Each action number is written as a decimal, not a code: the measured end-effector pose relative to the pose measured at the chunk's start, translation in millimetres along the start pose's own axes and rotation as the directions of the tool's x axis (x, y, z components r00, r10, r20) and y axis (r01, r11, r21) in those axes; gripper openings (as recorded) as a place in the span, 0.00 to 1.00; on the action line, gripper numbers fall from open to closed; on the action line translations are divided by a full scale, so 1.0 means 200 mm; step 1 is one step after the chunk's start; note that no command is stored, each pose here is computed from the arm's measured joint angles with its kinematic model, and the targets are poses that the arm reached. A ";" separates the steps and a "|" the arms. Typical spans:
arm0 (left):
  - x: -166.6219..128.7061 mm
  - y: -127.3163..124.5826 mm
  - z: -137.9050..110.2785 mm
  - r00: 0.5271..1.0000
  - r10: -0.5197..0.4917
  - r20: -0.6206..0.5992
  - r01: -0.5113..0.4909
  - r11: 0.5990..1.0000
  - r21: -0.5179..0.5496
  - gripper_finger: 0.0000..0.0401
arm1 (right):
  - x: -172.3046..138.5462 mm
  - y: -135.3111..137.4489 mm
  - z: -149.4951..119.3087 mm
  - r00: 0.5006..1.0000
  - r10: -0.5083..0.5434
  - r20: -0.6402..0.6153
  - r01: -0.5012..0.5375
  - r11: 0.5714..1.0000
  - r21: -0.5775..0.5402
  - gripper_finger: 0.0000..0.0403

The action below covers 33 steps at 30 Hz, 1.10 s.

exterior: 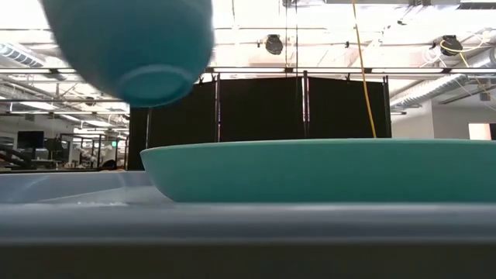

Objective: Set up tray
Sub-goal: Stack the bowl on top of the plate

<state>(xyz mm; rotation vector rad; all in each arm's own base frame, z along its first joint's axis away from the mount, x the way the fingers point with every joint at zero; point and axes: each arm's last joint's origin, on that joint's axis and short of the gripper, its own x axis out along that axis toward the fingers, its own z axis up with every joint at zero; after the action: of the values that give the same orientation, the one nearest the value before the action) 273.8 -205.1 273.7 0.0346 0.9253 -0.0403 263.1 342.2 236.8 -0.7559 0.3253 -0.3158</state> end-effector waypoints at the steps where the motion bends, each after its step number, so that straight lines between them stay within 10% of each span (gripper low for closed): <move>1: 0.01 0.01 0.02 1.000 -0.005 0.023 0.005 1.000 0.012 0.02 | 0.00 0.00 0.00 1.000 -0.013 0.001 0.013 1.000 -0.001 0.32; 16: 0.19 0.13 0.18 0.989 -0.059 0.133 0.039 0.988 0.150 0.02 | -0.12 -0.02 0.01 0.980 -0.196 0.028 0.197 0.980 -0.009 0.32; 33: 0.48 0.00 0.37 0.995 -0.069 -0.079 0.090 0.946 0.312 0.02 | -0.24 -0.11 0.06 0.982 -0.179 0.062 0.175 0.982 0.075 0.32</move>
<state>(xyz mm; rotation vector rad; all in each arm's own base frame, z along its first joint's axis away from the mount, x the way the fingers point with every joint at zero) 391.2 -210.0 241.9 0.2972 0.9799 -0.2637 220.8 353.6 268.1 -0.7275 0.1814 -0.4658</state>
